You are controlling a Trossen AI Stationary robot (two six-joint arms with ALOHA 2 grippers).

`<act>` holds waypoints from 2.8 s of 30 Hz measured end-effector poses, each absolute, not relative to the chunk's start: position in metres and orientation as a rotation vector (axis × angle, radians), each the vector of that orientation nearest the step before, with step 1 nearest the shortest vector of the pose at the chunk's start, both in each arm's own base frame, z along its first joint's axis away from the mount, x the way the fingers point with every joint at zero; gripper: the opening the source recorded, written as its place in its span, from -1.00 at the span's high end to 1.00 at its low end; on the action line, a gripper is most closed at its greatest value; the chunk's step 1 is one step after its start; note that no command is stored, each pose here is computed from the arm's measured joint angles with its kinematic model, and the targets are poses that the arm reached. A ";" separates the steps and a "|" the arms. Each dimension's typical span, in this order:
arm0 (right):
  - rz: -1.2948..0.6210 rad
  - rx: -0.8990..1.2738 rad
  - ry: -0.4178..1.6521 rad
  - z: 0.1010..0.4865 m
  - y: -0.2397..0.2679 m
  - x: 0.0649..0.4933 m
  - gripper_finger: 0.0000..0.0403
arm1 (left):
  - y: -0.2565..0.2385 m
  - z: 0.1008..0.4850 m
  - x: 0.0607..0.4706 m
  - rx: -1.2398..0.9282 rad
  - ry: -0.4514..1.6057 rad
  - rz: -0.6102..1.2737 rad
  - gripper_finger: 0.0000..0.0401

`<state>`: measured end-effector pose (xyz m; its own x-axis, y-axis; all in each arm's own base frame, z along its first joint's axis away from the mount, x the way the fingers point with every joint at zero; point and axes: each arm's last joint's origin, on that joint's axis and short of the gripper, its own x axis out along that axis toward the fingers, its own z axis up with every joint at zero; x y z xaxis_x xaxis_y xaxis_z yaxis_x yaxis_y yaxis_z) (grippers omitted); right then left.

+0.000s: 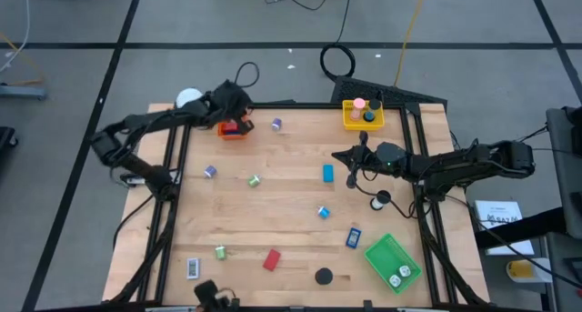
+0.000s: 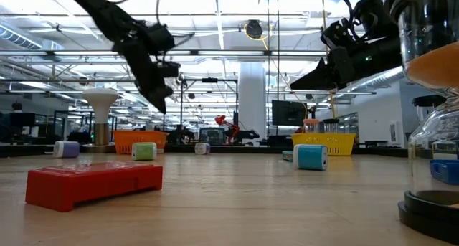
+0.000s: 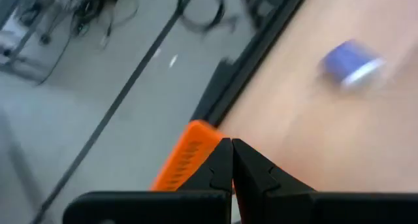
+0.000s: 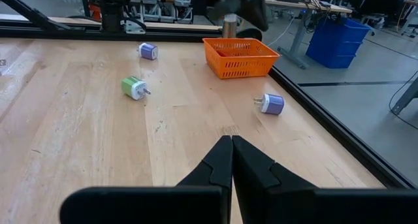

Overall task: Pick & Place Office items
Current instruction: Put the top green charger adapter into the green bin

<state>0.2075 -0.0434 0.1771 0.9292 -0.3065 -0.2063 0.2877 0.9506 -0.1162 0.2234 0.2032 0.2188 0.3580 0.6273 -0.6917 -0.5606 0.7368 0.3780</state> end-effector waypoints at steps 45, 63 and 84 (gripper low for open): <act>-0.309 -0.057 0.220 0.177 -0.043 0.208 1.00 | 0.005 0.163 0.232 -0.301 0.943 0.514 -0.31; -0.309 -0.057 0.228 0.176 -0.043 0.207 1.00 | 0.004 0.131 0.249 -0.215 1.015 0.473 0.27; -0.365 0.317 0.327 0.193 -0.049 0.238 0.87 | 0.010 0.117 0.256 0.011 0.225 0.326 0.35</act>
<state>0.2384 -0.0488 0.1925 0.8835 -0.2939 -0.3647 0.3947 0.8864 0.2418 0.2561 0.0097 0.1172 0.9224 0.3191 -0.2175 -0.3167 0.9474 0.0467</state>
